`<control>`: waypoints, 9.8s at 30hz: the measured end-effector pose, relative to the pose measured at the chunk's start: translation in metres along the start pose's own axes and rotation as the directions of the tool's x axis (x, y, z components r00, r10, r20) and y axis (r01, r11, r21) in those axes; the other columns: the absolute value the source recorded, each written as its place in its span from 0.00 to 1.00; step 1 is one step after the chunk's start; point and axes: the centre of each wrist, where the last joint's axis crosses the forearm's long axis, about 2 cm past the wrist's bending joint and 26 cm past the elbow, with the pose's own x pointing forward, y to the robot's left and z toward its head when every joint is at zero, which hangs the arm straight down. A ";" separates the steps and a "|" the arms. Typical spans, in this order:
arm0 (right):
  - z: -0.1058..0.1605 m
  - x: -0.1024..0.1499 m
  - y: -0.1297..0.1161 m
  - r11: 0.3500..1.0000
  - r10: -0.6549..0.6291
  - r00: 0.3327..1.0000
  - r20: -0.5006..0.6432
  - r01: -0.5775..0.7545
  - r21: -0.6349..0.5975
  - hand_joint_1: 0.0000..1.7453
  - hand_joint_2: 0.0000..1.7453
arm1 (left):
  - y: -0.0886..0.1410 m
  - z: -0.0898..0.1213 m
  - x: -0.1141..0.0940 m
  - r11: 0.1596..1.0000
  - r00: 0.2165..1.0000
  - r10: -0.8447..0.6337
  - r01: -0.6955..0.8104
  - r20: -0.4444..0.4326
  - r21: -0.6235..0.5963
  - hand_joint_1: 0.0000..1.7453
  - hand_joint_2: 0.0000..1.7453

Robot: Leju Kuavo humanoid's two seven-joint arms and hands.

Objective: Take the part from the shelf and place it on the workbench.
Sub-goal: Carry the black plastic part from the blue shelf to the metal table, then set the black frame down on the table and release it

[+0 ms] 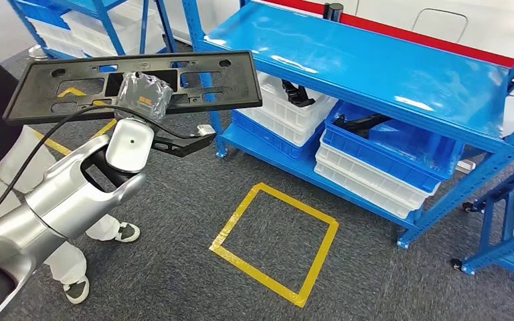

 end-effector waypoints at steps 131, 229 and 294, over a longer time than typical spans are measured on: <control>0.000 0.001 0.000 1.000 -0.018 1.000 -0.008 0.018 0.001 0.00 1.00 | 0.015 0.004 -0.004 1.000 1.000 0.023 -0.023 0.013 0.020 1.00 1.00; 0.001 -0.013 0.016 1.000 0.024 1.000 -0.018 -0.024 0.002 0.00 1.00 | 0.006 0.033 0.011 0.996 0.987 0.064 -0.072 0.145 0.053 1.00 1.00; 0.003 -0.005 0.020 0.997 0.080 0.997 0.001 -0.080 0.013 0.00 1.00 | -0.011 0.066 0.000 0.987 0.968 0.156 -0.161 0.195 0.011 1.00 1.00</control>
